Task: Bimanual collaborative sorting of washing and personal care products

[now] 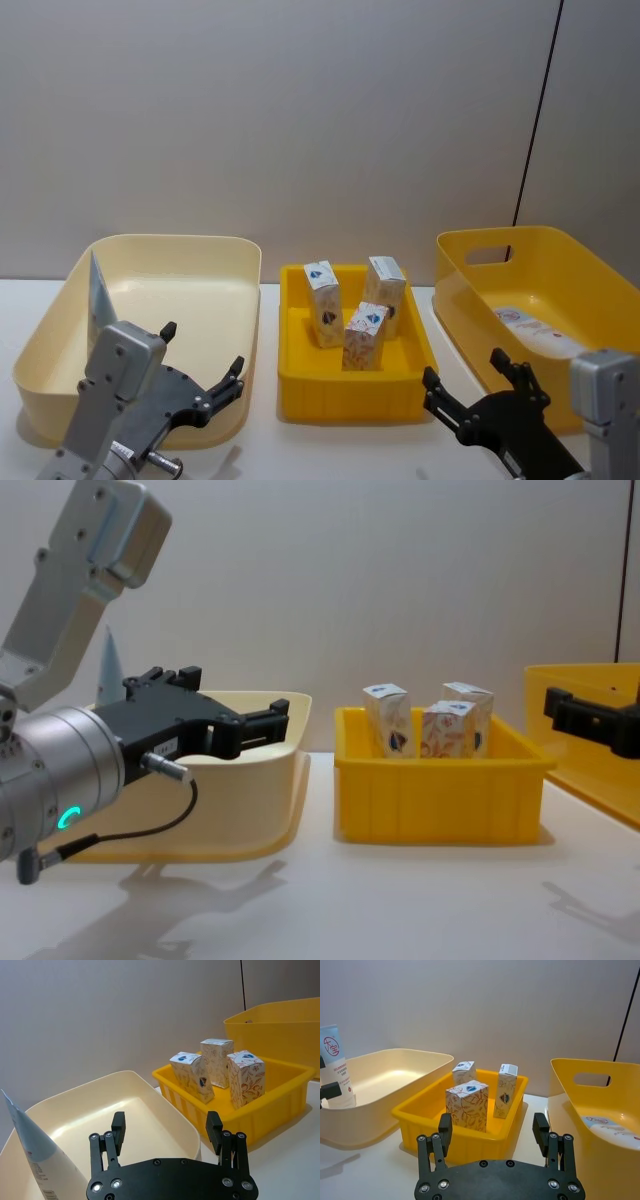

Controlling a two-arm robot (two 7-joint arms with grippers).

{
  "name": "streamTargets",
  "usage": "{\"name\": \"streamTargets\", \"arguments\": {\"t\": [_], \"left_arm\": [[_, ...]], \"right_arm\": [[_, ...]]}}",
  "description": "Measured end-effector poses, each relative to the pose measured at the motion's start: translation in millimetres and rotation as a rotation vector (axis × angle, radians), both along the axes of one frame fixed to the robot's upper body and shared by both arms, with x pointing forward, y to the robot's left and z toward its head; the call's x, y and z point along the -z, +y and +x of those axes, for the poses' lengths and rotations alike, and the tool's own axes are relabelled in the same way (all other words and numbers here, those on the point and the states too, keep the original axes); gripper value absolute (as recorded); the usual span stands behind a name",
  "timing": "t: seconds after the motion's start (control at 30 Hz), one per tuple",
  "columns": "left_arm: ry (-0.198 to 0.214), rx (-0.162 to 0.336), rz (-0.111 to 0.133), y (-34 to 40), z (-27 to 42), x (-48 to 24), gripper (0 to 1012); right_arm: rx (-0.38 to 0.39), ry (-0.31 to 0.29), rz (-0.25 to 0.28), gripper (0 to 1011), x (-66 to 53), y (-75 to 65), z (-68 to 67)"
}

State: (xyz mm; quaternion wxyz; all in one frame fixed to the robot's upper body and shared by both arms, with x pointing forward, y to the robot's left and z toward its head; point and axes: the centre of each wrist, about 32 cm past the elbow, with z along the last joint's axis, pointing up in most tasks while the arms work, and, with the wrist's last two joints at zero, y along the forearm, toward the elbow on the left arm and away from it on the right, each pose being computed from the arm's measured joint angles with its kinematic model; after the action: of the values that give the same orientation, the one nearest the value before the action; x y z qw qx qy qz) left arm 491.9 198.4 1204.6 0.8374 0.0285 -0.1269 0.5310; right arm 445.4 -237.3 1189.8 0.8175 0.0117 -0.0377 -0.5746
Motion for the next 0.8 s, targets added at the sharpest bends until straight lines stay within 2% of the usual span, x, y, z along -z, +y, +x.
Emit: {"name": "streamTargets", "arguments": {"t": [0.33,0.8], "left_arm": [[0.000,0.000,0.000,0.0,0.0,-0.1,1003],[0.001,0.000,0.000,0.0,0.1,0.2,1003]], "right_arm": [[-0.028,-0.005,-0.015,1001,-6.7,3.5,17.0],[-0.066,0.026,-0.029,1001,-18.2,22.1,48.2]]}}
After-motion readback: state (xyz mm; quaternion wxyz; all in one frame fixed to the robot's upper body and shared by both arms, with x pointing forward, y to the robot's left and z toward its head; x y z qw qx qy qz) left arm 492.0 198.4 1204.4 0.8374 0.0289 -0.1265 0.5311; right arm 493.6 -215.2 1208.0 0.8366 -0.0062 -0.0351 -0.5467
